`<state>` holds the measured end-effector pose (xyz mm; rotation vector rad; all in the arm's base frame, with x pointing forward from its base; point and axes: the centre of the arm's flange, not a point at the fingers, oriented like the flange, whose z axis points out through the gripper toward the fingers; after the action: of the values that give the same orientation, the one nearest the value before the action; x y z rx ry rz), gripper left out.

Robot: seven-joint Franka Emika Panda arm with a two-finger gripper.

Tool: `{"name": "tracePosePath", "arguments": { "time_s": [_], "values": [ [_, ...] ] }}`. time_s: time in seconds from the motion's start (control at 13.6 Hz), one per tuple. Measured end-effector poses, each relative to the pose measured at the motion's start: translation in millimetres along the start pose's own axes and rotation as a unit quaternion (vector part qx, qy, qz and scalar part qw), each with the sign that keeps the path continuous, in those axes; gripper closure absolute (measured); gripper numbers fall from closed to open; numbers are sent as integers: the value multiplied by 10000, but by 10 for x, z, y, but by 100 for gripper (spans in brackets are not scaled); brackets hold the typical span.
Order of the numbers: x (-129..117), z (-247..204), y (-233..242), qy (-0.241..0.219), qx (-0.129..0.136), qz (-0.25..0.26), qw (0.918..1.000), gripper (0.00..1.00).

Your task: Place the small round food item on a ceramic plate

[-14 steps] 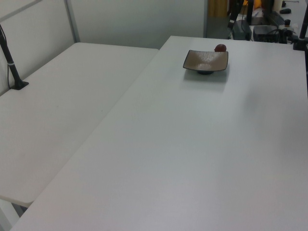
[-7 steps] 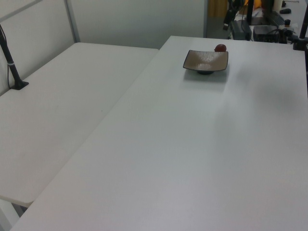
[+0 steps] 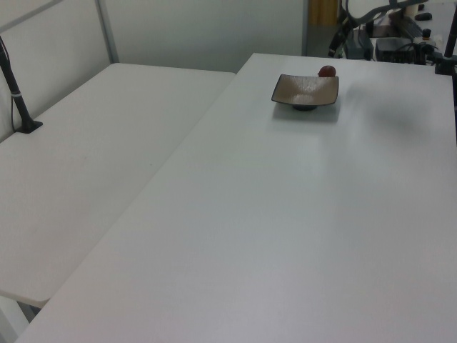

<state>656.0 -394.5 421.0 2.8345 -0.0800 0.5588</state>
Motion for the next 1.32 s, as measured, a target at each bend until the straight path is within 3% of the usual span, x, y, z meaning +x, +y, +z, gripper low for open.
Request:
{"name": "tracePosePath", "arguments": {
  "time_s": [0.74, 1.32],
  "values": [
    [-195, 893, 191, 692, -415, 156, 9966, 0],
    [-343, 1281, 299, 919, -467, 320, 9942, 0]
  ]
}}
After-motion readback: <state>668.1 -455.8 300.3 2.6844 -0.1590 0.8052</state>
